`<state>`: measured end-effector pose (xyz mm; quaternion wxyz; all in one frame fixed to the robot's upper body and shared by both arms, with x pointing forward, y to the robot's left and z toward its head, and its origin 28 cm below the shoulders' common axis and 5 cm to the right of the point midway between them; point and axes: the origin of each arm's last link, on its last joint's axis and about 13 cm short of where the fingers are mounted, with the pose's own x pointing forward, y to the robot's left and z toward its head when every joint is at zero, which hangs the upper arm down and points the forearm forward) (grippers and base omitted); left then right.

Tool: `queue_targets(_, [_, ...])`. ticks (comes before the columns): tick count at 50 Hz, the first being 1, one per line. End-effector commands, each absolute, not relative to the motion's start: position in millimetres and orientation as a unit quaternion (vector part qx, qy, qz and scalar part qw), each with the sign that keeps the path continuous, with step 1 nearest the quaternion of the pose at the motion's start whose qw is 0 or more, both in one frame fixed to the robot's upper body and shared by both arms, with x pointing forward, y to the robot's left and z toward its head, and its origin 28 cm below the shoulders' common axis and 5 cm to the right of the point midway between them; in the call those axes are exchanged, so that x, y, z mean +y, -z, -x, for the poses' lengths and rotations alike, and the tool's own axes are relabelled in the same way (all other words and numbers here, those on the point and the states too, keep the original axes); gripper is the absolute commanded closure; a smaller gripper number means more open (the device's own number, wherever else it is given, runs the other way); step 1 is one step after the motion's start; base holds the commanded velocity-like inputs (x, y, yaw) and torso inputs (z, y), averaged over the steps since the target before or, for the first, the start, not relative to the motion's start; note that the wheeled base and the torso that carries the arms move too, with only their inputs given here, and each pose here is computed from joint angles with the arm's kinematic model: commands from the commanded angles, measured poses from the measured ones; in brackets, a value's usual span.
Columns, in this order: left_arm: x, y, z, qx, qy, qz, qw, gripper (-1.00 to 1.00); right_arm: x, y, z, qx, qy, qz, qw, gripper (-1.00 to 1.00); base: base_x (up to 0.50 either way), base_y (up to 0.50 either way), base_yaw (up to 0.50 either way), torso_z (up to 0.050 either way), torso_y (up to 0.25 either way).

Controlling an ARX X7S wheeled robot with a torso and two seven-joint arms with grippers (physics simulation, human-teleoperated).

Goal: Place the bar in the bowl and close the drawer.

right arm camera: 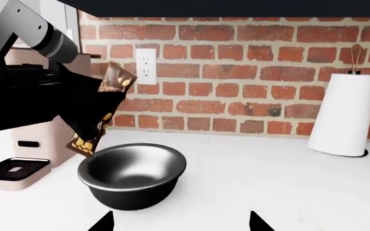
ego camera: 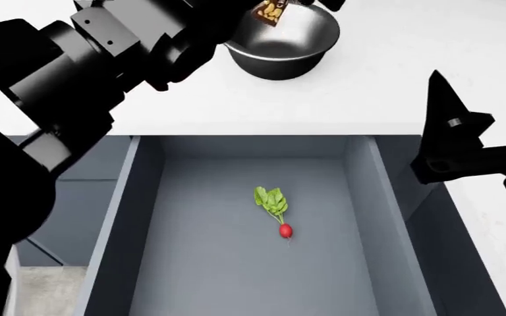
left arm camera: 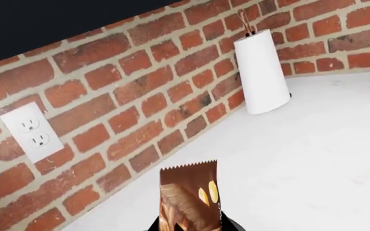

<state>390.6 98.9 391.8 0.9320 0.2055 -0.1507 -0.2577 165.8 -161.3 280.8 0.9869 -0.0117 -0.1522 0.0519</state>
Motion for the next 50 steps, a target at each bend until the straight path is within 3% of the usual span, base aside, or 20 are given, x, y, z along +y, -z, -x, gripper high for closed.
queue_targets(1, [89, -410, -384, -0.199, 0.255, -0.198, 0.925, 1.0, -160, -284, -161, -0.173, -0.062, 0.008, 0.983, -1.0, 0.0, 0.0, 0.0, 0.0, 0.0])
queue_targets(13, [88, -403, -385, -0.193, 0.254, -0.206, 0.925, 1.0, -159, -287, -157, -0.176, -0.065, 0.01, 0.982, -1.0, 0.0, 0.0, 0.0, 0.0, -0.011])
queue_targets(28, [88, -394, -388, -0.178, 0.26, -0.211, 0.925, 1.0, -160, -283, -158, -0.173, -0.064, 0.007, 0.983, -1.0, 0.0, 0.0, 0.0, 0.002, -0.235])
queue_targets(50, [88, -425, -379, -0.231, 0.246, -0.187, 0.923, 1.0, -159, -285, -155, -0.178, -0.066, 0.007, 0.982, -1.0, 0.0, 0.0, 0.0, 0.0, 0.0])
